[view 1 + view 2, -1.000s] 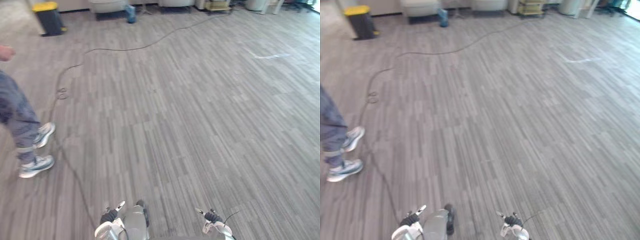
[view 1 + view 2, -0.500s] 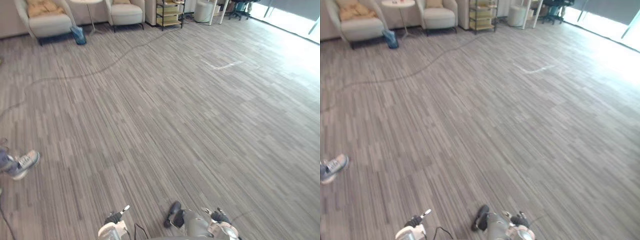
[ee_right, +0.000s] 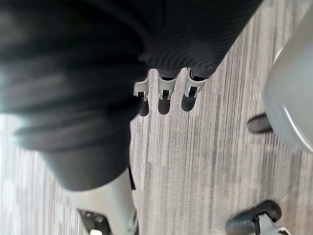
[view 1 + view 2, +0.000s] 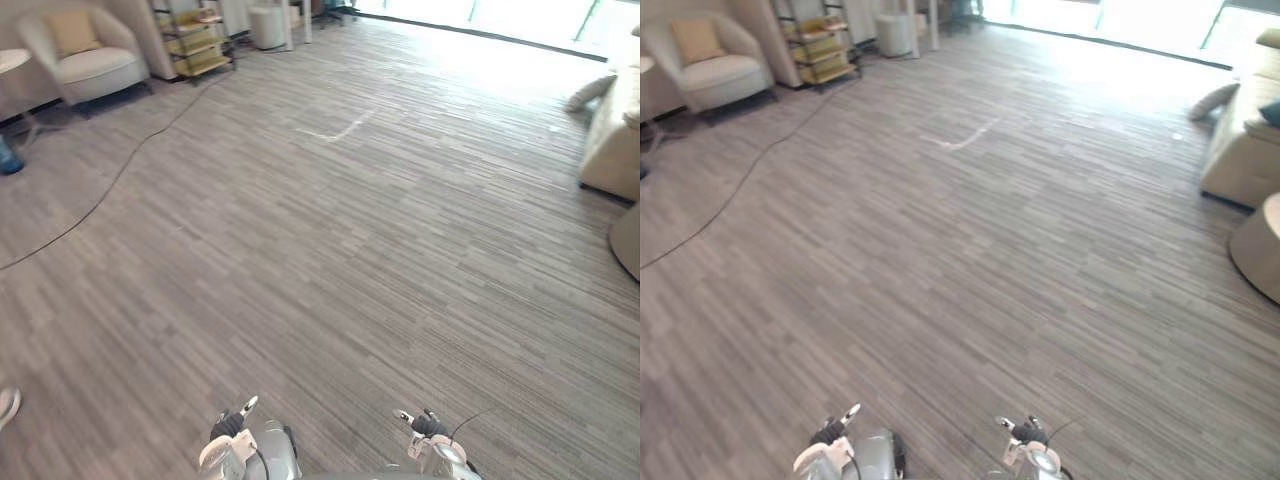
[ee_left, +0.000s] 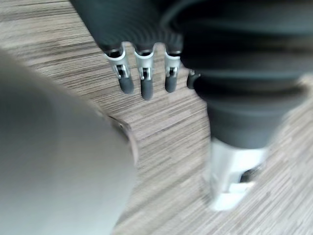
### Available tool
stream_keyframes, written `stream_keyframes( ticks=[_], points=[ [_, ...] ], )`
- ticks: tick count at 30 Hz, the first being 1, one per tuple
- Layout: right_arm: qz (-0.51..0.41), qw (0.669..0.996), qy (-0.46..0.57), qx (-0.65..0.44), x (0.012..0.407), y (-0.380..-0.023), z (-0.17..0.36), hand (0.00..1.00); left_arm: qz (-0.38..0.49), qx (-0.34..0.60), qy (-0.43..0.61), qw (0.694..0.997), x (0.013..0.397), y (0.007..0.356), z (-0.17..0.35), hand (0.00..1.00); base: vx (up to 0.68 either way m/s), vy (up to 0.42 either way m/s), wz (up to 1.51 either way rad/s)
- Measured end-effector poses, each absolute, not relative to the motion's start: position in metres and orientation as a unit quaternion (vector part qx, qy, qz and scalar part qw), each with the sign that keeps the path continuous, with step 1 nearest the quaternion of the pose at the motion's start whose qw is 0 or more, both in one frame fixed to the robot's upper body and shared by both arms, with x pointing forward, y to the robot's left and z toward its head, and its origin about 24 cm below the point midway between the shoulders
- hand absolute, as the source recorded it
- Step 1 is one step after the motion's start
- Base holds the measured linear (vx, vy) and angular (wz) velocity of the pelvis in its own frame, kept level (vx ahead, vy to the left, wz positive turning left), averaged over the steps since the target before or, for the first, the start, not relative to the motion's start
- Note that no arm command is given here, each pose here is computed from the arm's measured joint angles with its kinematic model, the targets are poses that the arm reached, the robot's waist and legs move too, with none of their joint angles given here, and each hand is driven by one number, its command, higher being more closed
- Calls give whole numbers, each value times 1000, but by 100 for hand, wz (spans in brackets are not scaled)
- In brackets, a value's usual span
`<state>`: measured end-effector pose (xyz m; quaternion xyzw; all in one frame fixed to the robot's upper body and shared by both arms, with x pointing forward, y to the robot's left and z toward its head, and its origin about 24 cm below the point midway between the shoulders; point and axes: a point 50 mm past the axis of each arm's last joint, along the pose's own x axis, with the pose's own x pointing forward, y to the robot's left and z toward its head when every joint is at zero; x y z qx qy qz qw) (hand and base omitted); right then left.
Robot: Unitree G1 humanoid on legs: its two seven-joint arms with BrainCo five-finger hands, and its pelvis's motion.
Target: Pick up cushions and gather them together orderly.
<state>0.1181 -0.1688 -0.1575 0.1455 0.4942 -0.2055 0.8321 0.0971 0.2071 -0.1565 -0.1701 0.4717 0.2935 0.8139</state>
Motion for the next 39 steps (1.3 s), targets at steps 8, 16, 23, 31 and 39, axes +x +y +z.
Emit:
stream_keyframes(
  ticks=[8, 16, 23, 31, 39],
  points=[
    [-204, 853, 460, 138, 131, -177, -150, 0, 257, -146, 497, 816, 109, 203, -159, 0, 517, 218, -33],
    [-226, 861, 439, 122, 138, -200, -143, 0, 208, -135, 519, 818, 106, 179, -163, 0, 585, -91, 9],
    [-225, 864, 437, 113, 143, -205, -142, 0, 217, -151, 502, 824, 112, 178, -160, 0, 549, -172, -29],
    [-181, 855, 470, 128, 142, -168, -149, 0, 254, -158, 469, 831, 113, 196, -154, 0, 515, 92, -75],
    [-161, 858, 477, 104, 135, -165, -151, 0, 250, -128, 490, 825, 111, 210, -156, 0, 656, 277, -38]
  ],
)
